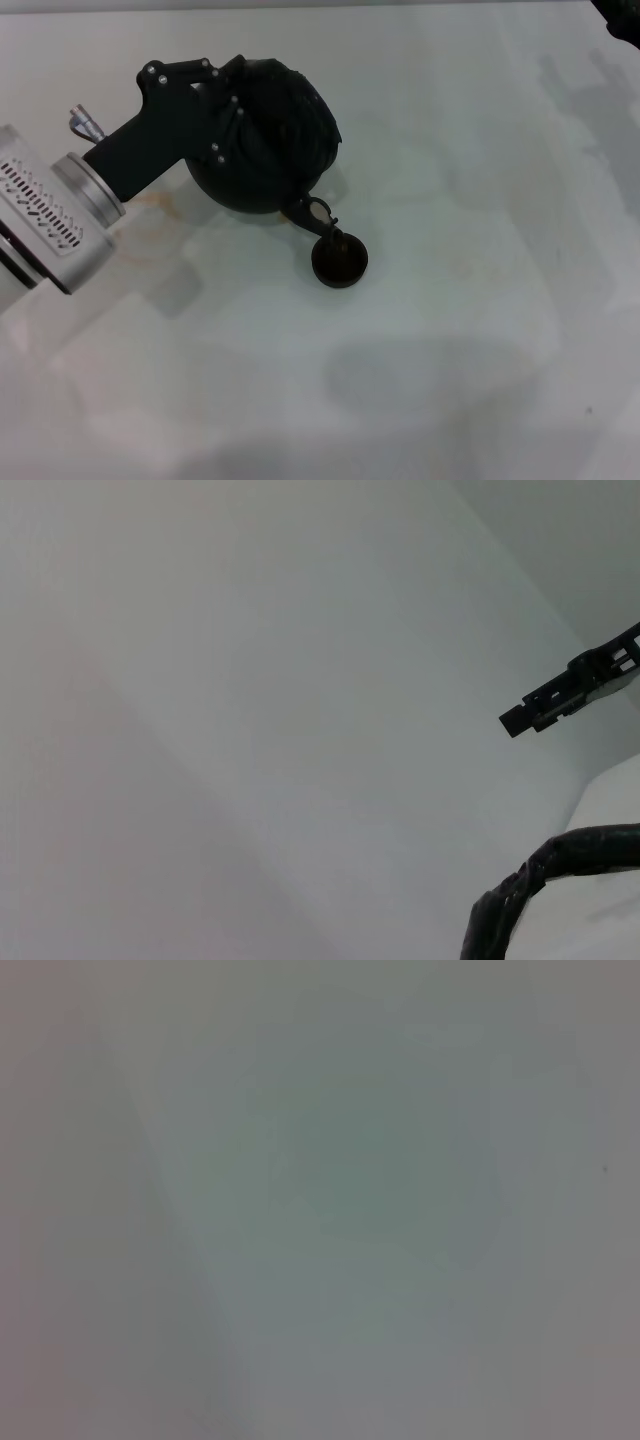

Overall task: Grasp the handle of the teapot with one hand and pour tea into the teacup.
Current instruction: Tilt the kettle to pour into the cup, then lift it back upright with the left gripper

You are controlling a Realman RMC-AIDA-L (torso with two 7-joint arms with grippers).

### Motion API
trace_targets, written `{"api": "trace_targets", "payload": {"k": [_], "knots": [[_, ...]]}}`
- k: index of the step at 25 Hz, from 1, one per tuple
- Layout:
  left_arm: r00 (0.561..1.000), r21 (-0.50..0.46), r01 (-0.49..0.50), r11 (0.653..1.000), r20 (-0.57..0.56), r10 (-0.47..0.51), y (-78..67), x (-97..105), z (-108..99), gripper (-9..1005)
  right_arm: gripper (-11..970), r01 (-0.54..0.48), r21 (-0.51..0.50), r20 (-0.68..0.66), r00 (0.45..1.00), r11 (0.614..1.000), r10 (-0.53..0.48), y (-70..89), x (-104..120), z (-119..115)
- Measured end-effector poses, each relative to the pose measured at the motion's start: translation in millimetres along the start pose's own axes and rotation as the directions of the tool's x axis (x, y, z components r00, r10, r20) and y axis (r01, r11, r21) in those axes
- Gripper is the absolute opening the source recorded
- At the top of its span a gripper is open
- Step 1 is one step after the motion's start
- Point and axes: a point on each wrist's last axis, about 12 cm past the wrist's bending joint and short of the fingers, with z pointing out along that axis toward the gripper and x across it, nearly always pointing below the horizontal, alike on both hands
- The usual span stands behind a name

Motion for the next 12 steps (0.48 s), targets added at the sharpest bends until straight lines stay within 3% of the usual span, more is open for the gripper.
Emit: {"api": "trace_targets", "payload": {"k": [12], "knots": [[1.0,0.001,-0.004,1.0,0.0,0.004,1.1,0.2,0.1,104,858,-0.001,0.002,0.001,1.0,1.0,0.001,-0.3,-0.3,0.0]]}}
